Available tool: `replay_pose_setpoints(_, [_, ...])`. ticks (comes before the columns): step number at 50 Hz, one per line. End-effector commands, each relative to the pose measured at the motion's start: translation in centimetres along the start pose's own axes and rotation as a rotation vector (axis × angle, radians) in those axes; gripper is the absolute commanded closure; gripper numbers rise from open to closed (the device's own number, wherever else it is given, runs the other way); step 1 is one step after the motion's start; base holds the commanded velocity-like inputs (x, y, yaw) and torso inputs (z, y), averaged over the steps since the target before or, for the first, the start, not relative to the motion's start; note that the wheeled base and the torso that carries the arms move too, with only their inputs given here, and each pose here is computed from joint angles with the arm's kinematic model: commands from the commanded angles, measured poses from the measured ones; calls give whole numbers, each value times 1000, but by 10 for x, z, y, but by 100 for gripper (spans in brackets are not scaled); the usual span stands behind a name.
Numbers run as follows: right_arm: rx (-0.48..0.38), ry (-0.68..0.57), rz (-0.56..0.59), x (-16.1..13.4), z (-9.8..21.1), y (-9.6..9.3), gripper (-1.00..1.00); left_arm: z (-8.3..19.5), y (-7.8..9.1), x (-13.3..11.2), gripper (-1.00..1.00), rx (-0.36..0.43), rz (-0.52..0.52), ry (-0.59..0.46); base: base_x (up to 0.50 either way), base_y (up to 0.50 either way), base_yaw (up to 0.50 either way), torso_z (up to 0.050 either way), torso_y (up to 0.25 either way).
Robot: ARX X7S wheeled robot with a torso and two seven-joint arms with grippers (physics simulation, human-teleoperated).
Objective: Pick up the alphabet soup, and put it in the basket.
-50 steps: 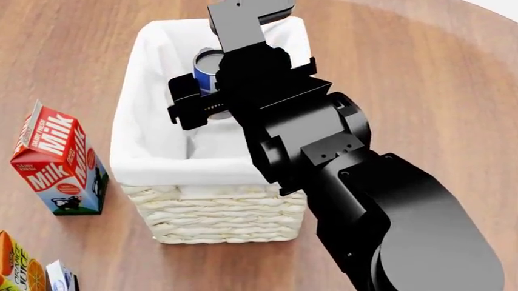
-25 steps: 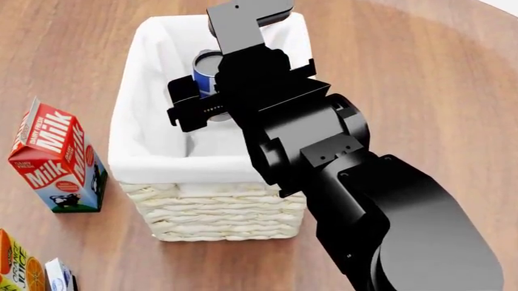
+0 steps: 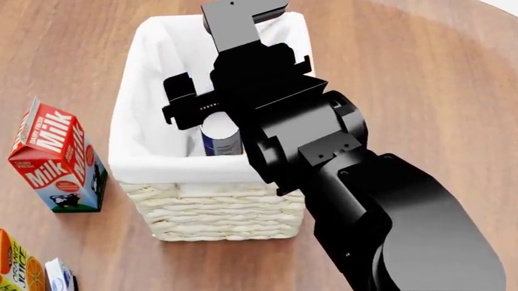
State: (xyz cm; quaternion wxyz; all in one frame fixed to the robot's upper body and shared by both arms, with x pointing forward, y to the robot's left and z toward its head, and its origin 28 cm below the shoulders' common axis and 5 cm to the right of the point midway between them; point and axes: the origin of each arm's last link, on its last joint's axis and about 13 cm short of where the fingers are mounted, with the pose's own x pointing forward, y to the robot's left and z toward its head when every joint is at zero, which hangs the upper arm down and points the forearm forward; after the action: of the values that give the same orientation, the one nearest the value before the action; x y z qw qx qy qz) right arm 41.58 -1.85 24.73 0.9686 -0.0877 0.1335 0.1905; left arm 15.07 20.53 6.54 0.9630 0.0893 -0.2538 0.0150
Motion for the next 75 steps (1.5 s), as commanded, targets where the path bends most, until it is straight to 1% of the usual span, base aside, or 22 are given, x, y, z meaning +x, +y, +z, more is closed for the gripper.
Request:
replay_pose_setpoints(1, [-34,0,-40,0,0,-4,-100,0,0,0,-100,0,-1,-1,0,0,0,0,0])
replay_pose_setpoints(13, [-61,-16,-52,-1,6,-6,-100,1,1,0,-100,0,0,-1,0,0,0,0,0])
replay_pose_setpoints(17, [-85,-62,-43,-12,12,-8,-100,0,1,0,-100,0,2,0,0,0,0,0,0])
replay_pose_setpoints(21, [-108,-125,-35,-32,18,-11,-100,0,0,0,-100,0,-1,1,0,0,0,0,0])
replay_pose_setpoints(22, [-130,-145,-36,-41,18,-11,-100,0,0,0,-100,1,-2,3,0,0,0,0,0])
replay_pose_setpoints(23, [-126,-154,-32,-45,18,-11,-100,-1,0,0,-100,0,-4,3,0,0,0,0,0])
replay_pose_setpoints(25, [-161,-169,-50,-49,17,-12,-100,-1,-1,0,-100,2,-6,4,0,0,0,0,0])
replay_pose_setpoints(29, [-166,-192,-40,-61,16,-13,-100,-1,-1,-1,-100,0,-8,6,0,0,0,0,0])
replay_pose_setpoints(45, [-177,-242,-67,-86,8,-23,-100,-2,-2,0,-100,-5,-17,20,0,0,0,0,0])
replay_pose_setpoints(50, [-174,-289,-56,-105,-3,-26,-100,-2,0,1,-100,-11,-7,21,0,0,0,0,0])
replay_pose_setpoints(57, [-186,-392,-39,-143,-32,-25,-100,-1,3,1,-100,-14,12,17,0,0,0,0,0])
replay_pose_setpoints(61, [-155,-440,-26,-162,-60,-25,-100,1,6,2,-100,-11,23,10,0,0,0,0,0])
replay_pose_setpoints(62, [-158,-464,-27,-170,-75,-23,-100,1,6,2,-100,-11,24,10,0,0,0,0,0])
replay_pose_setpoints(64, [-181,-513,-52,-179,-91,-19,-100,0,6,2,-100,-13,22,11,0,0,0,0,0])
replay_pose_setpoints(65, [-160,-539,-53,-184,-96,-18,-100,0,6,2,-100,-12,26,9,0,0,0,0,0])
replay_pose_setpoints(66, [-165,-572,-61,-190,-105,-16,-100,1,7,2,-100,-13,30,6,0,0,0,0,0])
replay_pose_setpoints(67, [-194,-608,-125,-195,-117,-14,-100,2,9,3,-100,-11,43,-2,0,0,0,0,0])
replay_pose_setpoints(69, [-217,-648,-157,-202,-130,-11,-100,3,11,3,-100,-12,51,-5,0,0,0,0,0])
replay_pose_setpoints(70, [-239,-674,-220,-207,-140,-10,-100,4,12,3,-100,-8,61,-8,0,0,0,0,0])
replay_pose_setpoints(71, [-239,-677,-237,-209,-144,-10,-100,4,13,3,-100,-9,66,-10,0,0,0,0,0])
replay_pose_setpoints(72, [-220,-682,-220,-212,-149,-9,-100,5,14,3,-100,-4,71,-14,0,0,0,0,0])
replay_pose_setpoints(75, [-189,-716,-297,-215,-164,-13,-100,8,16,2,-100,-2,82,-28,0,0,0,0,0])
